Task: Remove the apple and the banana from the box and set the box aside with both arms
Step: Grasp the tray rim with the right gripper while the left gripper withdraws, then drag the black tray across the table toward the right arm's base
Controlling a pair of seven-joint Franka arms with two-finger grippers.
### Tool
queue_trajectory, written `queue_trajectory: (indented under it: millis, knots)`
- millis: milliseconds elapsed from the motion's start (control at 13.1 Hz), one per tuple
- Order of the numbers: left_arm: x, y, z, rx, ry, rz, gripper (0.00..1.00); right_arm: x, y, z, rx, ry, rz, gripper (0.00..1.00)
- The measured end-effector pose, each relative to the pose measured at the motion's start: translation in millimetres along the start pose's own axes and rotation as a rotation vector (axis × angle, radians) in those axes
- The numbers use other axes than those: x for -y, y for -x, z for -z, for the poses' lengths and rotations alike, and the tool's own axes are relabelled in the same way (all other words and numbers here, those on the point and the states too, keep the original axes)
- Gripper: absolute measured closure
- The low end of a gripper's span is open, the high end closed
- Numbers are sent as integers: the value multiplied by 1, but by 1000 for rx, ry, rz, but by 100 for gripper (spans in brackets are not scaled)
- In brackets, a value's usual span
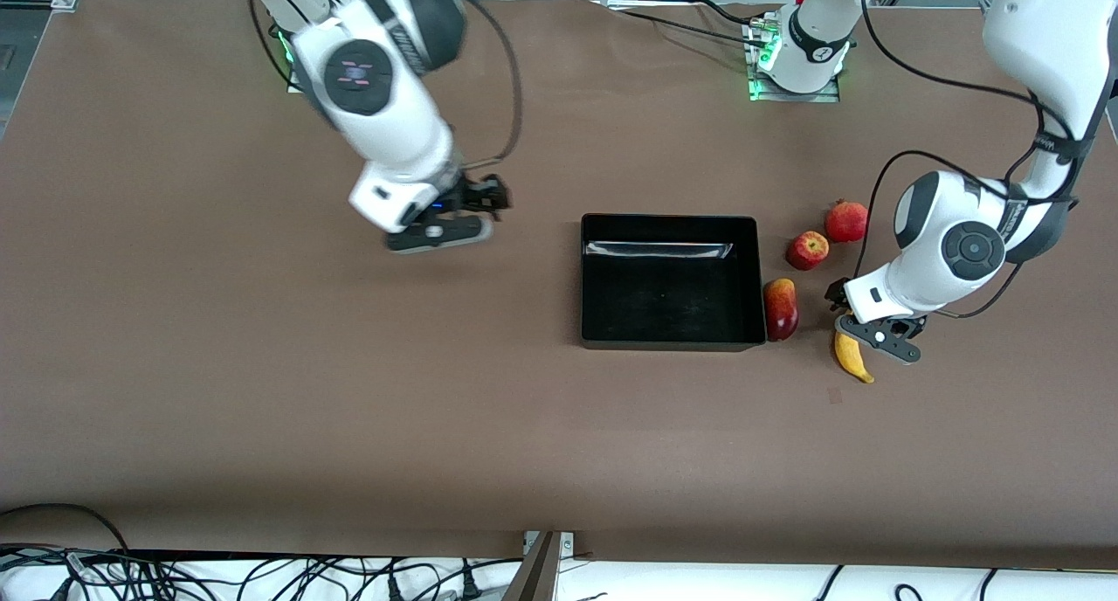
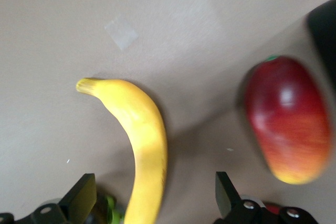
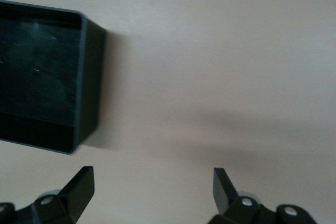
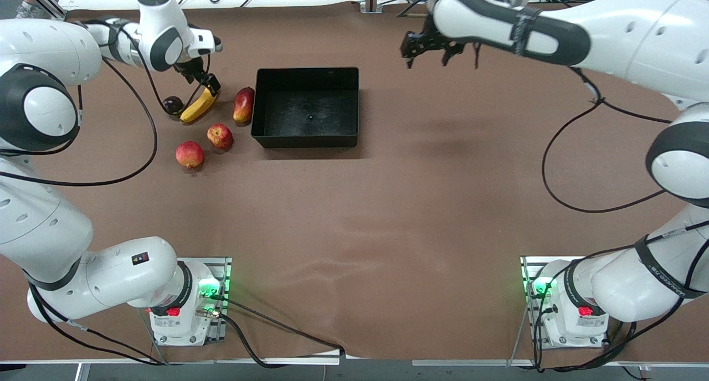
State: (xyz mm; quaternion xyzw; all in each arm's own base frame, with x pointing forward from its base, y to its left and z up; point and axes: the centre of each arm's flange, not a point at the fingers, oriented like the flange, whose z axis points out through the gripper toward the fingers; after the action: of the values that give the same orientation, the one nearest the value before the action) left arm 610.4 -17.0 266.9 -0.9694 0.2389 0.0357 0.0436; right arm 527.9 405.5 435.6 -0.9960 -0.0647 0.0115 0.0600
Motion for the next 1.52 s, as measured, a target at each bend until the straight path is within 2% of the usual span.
queue_trajectory:
  millis: [152,381,533,685,914,990,1142,1294,1371,1523]
  knots:
    - [-13,-9,62,63,30,42,0,38,1,-32,-16,-14,-17,0]
    - [-9,-8,153,132,125,136,0,78,6,-89,-51,19,-56,0]
    - [-5,-3,206,171,143,226,0,107,19,-131,-83,37,-87,0]
    - [-2,3,249,172,136,297,0,127,28,-164,-93,53,-96,0]
    - [1,17,291,121,145,348,0,134,20,-194,-117,67,-95,2]
    - [5,24,301,104,143,375,0,134,18,-204,-121,63,-95,7]
    - [-2,30,314,45,88,402,0,137,20,-224,-126,54,-87,34]
    - [-15,35,316,-72,37,412,0,138,21,-236,-127,52,-78,58]
    - [-19,44,314,-106,24,420,0,137,21,-237,-128,54,-71,70]
    - [-25,68,313,-116,19,442,0,135,17,-233,-136,55,-61,95]
